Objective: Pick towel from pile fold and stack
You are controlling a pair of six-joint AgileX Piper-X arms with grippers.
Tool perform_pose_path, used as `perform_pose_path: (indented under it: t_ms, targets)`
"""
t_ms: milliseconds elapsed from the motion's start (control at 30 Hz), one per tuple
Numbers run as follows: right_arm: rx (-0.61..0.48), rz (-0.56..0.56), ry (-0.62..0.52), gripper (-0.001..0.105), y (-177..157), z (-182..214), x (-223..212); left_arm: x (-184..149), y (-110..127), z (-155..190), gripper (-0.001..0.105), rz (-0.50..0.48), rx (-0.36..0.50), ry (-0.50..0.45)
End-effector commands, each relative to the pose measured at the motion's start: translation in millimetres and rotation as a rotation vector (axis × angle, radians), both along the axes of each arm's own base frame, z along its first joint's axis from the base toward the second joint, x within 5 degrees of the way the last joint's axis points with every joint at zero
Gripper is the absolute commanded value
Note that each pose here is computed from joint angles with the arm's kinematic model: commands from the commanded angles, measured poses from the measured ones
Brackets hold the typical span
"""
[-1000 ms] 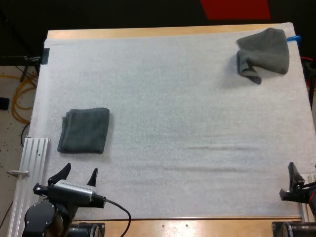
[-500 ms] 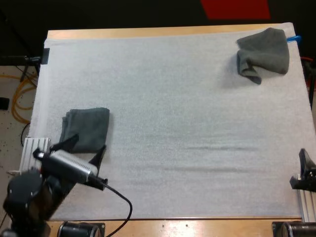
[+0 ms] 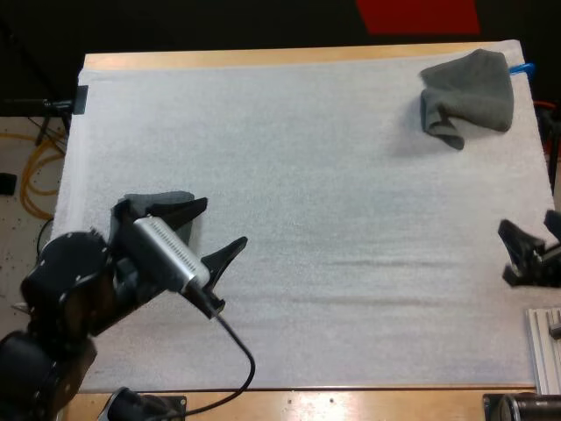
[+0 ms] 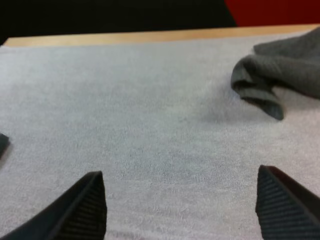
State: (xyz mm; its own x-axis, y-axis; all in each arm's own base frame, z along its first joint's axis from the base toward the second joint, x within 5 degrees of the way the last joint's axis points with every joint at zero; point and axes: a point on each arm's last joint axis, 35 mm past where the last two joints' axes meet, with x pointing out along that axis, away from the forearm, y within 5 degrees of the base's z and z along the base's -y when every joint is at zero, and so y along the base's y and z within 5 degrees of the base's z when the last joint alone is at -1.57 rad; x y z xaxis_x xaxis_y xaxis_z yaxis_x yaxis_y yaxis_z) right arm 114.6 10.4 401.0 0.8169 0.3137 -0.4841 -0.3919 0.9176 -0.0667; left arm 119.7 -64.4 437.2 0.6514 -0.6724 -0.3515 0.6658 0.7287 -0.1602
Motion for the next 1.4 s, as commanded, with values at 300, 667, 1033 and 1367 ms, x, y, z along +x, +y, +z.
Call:
perform_pose_path:
  t_ms: [300,667,1033,1367]
  targets:
    - [0.016,-0.073,0.062,0.062,2.0,-24.6,113.9,16.0,-9.3,-6.6,0.062,-0.048,0.002,0.057]
    - [0.121,-0.322,0.25,0.062,3.8,-94.0,248.6,20.7,-11.3,-9.1,0.062,-0.046,0.005,0.075]
    - [0.442,-0.463,0.373,0.062,10.6,-163.8,338.8,20.7,-11.3,-9.1,0.062,-0.03,-0.02,0.103]
    - [0.647,-0.634,0.483,0.062,14.9,-229.5,372.9,20.7,-11.3,-9.1,0.062,-0.03,-0.02,0.103]
